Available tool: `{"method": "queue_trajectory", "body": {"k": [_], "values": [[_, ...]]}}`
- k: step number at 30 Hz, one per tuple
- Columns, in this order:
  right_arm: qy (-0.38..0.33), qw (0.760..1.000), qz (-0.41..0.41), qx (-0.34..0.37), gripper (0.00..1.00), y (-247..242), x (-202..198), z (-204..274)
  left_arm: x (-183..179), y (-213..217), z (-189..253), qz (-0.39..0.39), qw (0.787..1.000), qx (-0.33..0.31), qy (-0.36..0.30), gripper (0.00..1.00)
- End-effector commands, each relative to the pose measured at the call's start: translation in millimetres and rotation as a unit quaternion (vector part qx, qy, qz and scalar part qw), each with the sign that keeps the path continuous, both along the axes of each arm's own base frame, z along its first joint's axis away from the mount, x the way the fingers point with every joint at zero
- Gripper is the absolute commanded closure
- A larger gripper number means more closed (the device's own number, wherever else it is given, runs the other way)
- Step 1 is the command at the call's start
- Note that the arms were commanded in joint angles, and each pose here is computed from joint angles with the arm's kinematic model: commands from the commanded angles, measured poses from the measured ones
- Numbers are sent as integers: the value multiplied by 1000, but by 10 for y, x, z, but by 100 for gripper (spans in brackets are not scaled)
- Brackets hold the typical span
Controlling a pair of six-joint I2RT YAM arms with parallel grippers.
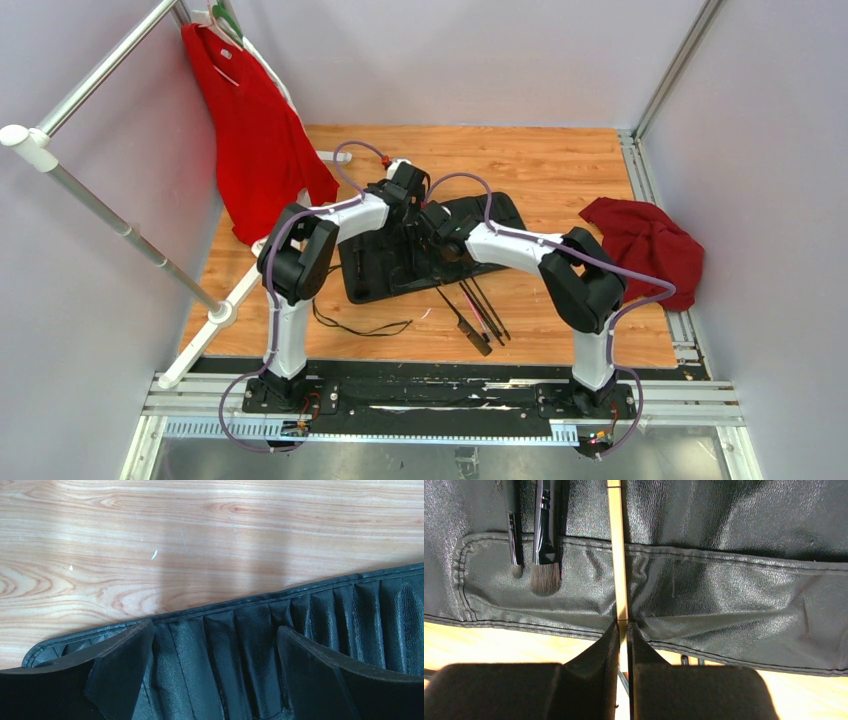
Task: Organize the makeup
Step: Place the makeup tool in the storage box.
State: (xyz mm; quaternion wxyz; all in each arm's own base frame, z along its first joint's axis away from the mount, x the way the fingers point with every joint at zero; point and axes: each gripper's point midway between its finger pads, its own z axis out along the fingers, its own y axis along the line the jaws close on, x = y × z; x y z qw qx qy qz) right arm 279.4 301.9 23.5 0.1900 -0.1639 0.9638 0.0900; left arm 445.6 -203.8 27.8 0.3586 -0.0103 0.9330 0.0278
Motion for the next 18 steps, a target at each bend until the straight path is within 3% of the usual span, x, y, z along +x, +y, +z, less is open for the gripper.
{"method": "queue_trajectory", "body": {"k": [1, 18], "values": [[-22, 1000, -21, 2, 99, 8, 223, 25, -208, -19, -137, -15, 999, -3, 38, 2], [-67, 996, -42, 35, 99, 137, 427, 44, -285, -32, -261, -15, 999, -16, 49, 1]]}}
